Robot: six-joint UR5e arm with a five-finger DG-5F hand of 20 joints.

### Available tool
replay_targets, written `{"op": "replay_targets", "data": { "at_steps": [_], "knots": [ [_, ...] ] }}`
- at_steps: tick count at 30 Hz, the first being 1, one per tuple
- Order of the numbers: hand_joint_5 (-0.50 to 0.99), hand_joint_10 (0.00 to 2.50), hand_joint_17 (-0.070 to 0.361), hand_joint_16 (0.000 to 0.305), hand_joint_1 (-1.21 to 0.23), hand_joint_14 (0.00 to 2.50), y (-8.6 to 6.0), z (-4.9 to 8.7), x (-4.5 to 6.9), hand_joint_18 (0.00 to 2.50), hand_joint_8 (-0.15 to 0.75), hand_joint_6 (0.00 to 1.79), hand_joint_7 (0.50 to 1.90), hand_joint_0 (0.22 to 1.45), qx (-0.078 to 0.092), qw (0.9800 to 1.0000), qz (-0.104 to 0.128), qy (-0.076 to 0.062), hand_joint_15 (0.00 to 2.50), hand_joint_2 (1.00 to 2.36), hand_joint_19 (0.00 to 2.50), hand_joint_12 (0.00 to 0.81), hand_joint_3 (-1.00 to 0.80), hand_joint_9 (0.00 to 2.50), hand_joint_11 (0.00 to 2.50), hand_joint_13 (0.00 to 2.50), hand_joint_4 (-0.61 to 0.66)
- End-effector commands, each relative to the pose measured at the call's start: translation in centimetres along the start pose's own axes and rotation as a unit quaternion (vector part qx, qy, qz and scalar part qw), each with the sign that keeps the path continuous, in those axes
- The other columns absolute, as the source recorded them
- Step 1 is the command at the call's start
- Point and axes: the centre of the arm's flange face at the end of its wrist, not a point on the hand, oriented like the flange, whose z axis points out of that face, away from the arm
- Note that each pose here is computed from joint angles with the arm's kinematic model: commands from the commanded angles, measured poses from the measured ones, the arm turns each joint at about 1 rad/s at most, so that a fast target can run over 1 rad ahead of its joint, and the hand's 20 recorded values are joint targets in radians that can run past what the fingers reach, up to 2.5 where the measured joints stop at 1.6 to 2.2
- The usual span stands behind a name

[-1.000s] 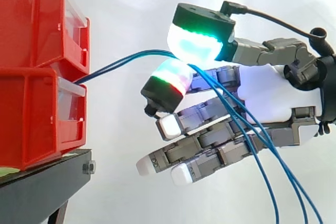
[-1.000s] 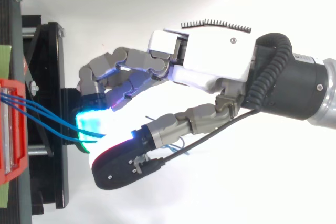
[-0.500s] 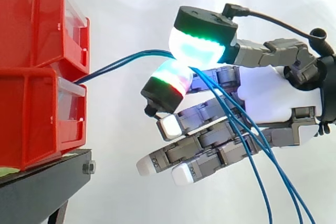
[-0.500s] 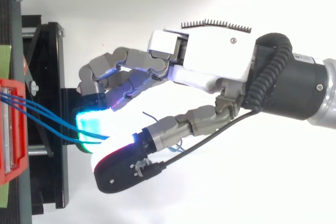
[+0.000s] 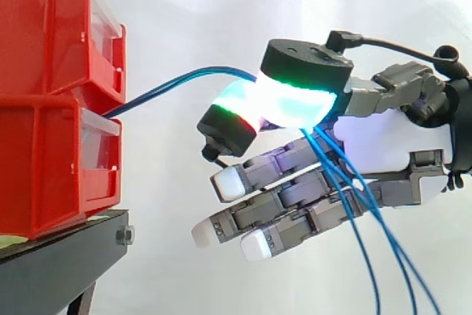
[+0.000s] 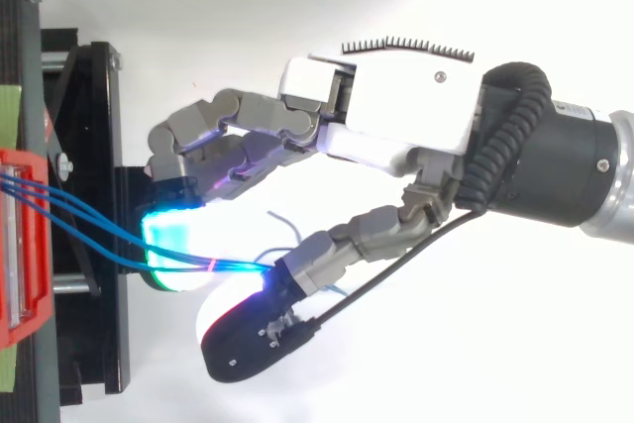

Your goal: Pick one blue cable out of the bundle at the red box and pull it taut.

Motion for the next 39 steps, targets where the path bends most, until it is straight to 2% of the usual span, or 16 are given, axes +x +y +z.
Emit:
{"op": "replay_targets", "data": {
  "at_steps": [1, 5, 8, 11, 15, 19, 30, 39],
  "knots": [
    [-0.21, 0.02, 0.137, 0.061, -1.01, 0.00, -0.07, -0.03, -0.01, 0.55, 0.280, 0.79, 1.20, 0.65, 0.001, 1.0000, 0.000, 0.000, 0.05, 1.00, 0.24, 0.422, -0.50, 0.58, 0.76, 0.34, -0.10],
    [-0.22, 0.02, 0.144, 0.064, -0.98, 0.00, 0.00, 0.00, 0.00, 0.53, 0.292, 0.79, 1.17, 0.53, 0.000, 1.0000, 0.000, 0.000, 0.07, 1.00, 0.27, 0.439, -0.50, 0.57, 0.76, 0.33, -0.04],
    [-0.21, 0.02, 0.156, 0.069, -0.90, 0.00, 0.00, 0.00, 0.00, 0.55, 0.327, 0.79, 1.14, 0.46, 0.000, 1.0000, 0.000, 0.000, 0.09, 1.00, 0.29, 0.472, -0.50, 0.61, 0.78, 0.36, 0.00],
    [-0.19, 0.02, 0.162, 0.072, -0.78, 0.00, 0.00, 0.00, 0.00, 0.57, 0.345, 0.78, 1.14, 0.44, 0.000, 1.0000, 0.000, 0.000, 0.10, 1.00, 0.31, 0.487, -0.50, 0.67, 0.76, 0.39, 0.00],
    [-0.16, 0.01, 0.153, 0.068, -0.68, 0.00, 0.00, 0.00, 0.00, 0.55, 0.337, 0.73, 1.16, 0.49, 0.000, 1.0000, 0.000, 0.000, 0.11, 1.00, 0.34, 0.468, -0.50, 0.71, 0.74, 0.39, 0.00],
    [-0.15, 0.02, 0.143, 0.063, -0.72, 0.00, 0.00, 0.00, 0.00, 0.52, 0.327, 0.72, 1.25, 0.55, 0.000, 1.0000, 0.000, 0.000, 0.11, 1.00, 0.36, 0.448, -0.49, 0.72, 0.75, 0.39, -0.03],
    [-0.17, 0.02, 0.141, 0.063, -0.81, 0.00, 0.00, 0.00, 0.00, 0.55, 0.324, 0.76, 1.34, 0.59, 0.000, 1.0000, 0.000, 0.000, 0.12, 1.02, 0.35, 0.443, -0.20, 0.73, 0.78, 0.42, -0.04],
    [-0.19, 0.02, 0.139, 0.062, -0.91, 0.00, 0.00, 0.00, 0.00, 0.57, 0.312, 0.81, 1.18, 0.68, 0.000, 1.0000, 0.000, 0.000, 0.11, 1.02, 0.31, 0.440, -0.17, 0.71, 0.79, 0.43, -0.09]
  ]
}}
